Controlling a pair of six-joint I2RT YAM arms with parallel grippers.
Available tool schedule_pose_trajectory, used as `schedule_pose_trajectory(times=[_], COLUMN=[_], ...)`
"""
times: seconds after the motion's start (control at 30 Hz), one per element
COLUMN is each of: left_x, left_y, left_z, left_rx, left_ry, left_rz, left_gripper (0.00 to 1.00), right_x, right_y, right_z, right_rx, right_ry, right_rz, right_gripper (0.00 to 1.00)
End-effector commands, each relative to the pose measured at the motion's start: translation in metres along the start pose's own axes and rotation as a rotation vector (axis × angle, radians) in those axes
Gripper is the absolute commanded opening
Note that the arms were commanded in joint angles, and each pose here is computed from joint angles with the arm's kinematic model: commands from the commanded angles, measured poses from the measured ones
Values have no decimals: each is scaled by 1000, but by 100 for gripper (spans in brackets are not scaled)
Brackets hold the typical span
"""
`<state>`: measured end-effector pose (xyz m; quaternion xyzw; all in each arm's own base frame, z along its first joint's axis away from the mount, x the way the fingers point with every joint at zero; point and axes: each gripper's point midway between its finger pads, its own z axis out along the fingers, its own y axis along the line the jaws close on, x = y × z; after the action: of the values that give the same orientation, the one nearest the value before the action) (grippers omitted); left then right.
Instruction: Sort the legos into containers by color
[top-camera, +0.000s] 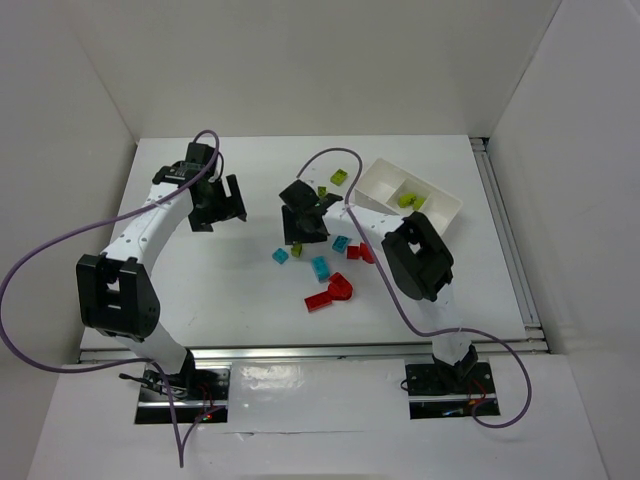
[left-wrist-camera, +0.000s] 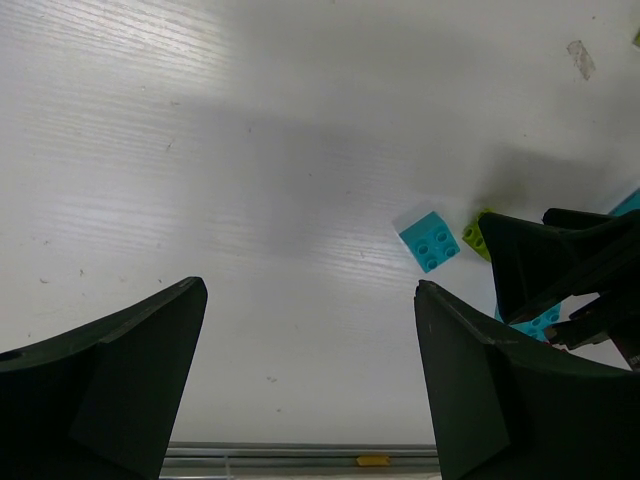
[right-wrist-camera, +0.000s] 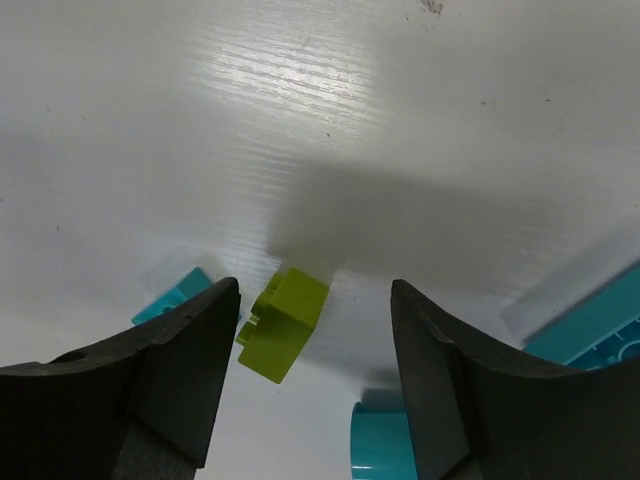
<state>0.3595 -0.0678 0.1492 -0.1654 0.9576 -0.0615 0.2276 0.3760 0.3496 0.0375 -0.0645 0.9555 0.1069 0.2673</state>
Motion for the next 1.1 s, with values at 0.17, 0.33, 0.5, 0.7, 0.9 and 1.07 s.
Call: schedule_pose_trajectory(times=[0.17,0.33,0.5,0.7,0.9,1.07], left_x=[-6,-6,-6,2,15,21], left_y=[-4,-3,-5,-25,-58,-78], left_z=[-5,-5,-9,-10,-4,-1], left_rx=[30,30,42,83,141,175], left_ry=[-26,-26,-30,-32,4,25], left_rz=[-4,5,5,108,176,213], left_gripper=[94,94,94,97,98,98], right_x=[8,-3,-51,-122,-146,-148], right_y=[16,20,6,-75,-193,-263], right_z=[-18,-23,-61,-127,-150,-153], right_rx=[-15,-16,34,171,346,456], right_ry=[2,-21,-153,-366,-439,-452], right_rz=[8,21,42,178,357,450], right_gripper=[57,32,19,19,19,19])
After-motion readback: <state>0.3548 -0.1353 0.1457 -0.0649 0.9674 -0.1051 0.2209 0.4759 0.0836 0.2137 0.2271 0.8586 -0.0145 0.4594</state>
